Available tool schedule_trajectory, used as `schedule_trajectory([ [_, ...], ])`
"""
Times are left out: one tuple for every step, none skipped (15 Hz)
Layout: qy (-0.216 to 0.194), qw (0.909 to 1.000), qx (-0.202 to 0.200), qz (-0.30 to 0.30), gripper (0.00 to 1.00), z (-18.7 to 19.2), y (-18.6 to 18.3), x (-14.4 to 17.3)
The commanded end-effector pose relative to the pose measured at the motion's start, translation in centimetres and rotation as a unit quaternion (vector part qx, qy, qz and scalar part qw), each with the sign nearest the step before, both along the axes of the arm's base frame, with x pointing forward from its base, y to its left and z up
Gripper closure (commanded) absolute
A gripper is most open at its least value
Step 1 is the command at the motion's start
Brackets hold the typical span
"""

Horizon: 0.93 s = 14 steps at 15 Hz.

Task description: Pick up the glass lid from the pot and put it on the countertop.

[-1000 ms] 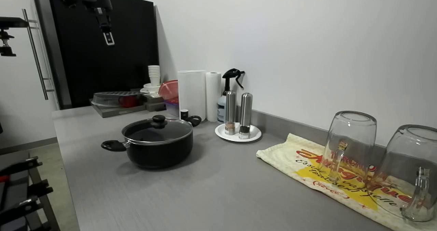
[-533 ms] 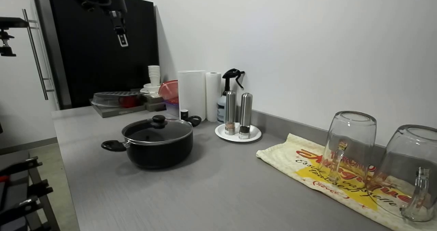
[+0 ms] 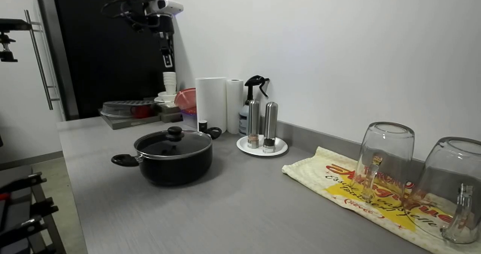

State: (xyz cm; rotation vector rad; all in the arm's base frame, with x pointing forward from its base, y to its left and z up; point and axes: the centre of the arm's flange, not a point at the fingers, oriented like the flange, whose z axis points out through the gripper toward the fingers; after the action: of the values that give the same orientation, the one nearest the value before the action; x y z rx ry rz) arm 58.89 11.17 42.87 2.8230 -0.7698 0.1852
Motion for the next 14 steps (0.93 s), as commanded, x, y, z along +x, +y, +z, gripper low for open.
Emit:
schedule_trajectory([
  [0.027, 0.9989, -0.015, -0.034, 0.0, -1.2, -1.9, 2.2],
  [0.037, 0.9981, -0.018, -0.045, 0.0, -1.9, -3.0, 2.1],
  [0.046, 0.9974, -0.019, -0.053, 0.0, -2.4, -3.8, 2.1],
  [0.057, 0.9962, -0.021, -0.063, 0.0, -3.2, -4.7, 2.0],
  [0.068, 0.995, -0.022, -0.071, 0.0, -3.8, -5.4, 1.8],
  [0.082, 0.9933, -0.022, -0.078, 0.0, -4.8, -6.0, 1.4],
  [0.094, 0.9918, -0.023, -0.084, 0.0, -5.5, -6.4, 1.2],
  [0.109, 0.9899, -0.023, -0.088, 0.0, -6.6, -6.6, 0.8],
  [0.121, 0.9882, -0.023, -0.091, 0.0, -7.3, -6.8, 0.6],
  [0.136, 0.986, -0.022, -0.095, 0.0, -8.3, -6.8, 0.3],
  [0.149, 0.9837, -0.02, -0.098, 0.0, -9.1, -6.9, 0.1],
  [0.161, 0.9815, -0.019, -0.101, 0.0, -10.0, -6.8, -0.1],
  [0.171, 0.9796, -0.018, -0.104, 0.0, -10.6, -6.8, -0.3],
  [0.179, 0.978, -0.016, -0.105, 0.0, -11.3, -6.7, -0.3],
])
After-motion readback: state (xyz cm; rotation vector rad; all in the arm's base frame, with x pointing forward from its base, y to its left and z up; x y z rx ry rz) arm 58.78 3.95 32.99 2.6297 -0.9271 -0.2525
